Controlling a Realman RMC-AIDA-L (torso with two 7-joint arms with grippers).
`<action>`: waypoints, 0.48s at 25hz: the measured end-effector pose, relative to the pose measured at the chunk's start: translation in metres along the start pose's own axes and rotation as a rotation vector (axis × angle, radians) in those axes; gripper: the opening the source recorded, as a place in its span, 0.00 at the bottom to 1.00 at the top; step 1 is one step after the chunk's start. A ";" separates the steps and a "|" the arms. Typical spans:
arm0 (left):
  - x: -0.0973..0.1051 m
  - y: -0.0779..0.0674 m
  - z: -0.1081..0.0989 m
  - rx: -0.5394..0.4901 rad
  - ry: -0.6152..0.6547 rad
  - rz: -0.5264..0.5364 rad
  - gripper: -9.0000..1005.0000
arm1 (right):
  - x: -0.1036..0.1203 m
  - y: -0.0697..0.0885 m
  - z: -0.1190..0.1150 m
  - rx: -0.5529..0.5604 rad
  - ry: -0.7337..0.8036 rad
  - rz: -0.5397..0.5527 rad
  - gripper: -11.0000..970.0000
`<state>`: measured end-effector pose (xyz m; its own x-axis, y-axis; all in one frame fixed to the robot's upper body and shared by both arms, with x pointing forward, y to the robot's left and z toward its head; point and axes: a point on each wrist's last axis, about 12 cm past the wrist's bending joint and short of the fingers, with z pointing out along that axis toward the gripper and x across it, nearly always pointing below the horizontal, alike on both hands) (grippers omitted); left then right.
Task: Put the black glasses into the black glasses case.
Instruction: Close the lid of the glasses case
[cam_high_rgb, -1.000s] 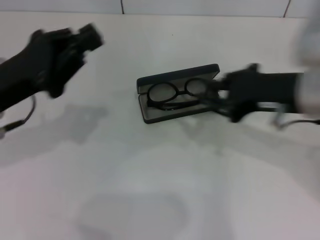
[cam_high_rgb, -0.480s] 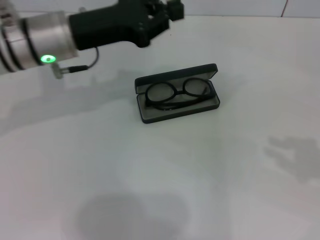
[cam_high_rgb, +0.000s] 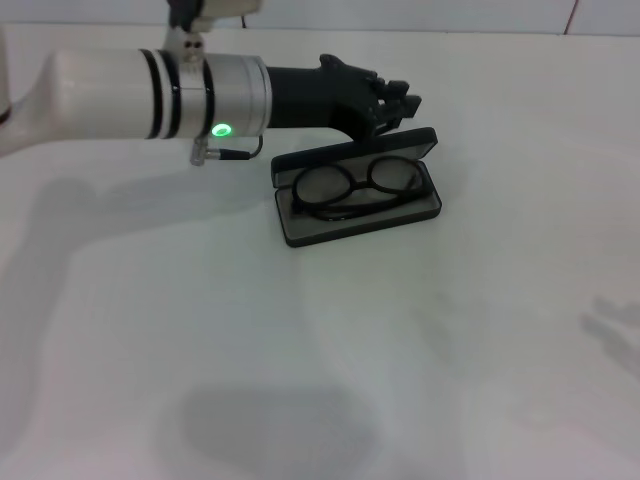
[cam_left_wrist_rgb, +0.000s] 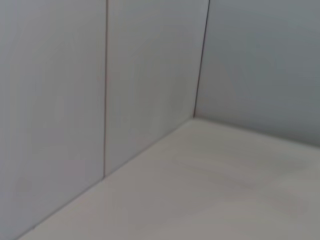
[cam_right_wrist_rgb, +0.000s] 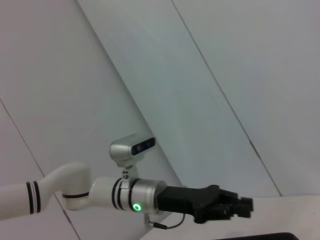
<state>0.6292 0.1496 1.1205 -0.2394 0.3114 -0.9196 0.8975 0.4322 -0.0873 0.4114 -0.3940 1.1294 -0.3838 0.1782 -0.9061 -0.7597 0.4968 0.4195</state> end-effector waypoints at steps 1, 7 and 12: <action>0.000 0.000 0.003 -0.007 0.016 0.005 0.22 | 0.002 -0.001 0.001 -0.002 0.001 -0.001 0.28; 0.004 0.001 0.006 -0.037 0.059 0.011 0.22 | 0.006 -0.005 0.008 -0.015 0.019 0.009 0.28; 0.007 0.006 0.002 -0.050 0.069 -0.013 0.21 | 0.008 -0.007 0.013 -0.025 0.030 0.008 0.28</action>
<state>0.6331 0.1526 1.1130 -0.2772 0.3625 -0.8898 0.8749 0.4781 -0.0778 0.4207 -0.3851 1.1186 -0.4048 0.1567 -0.9009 -0.7694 0.4741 0.4282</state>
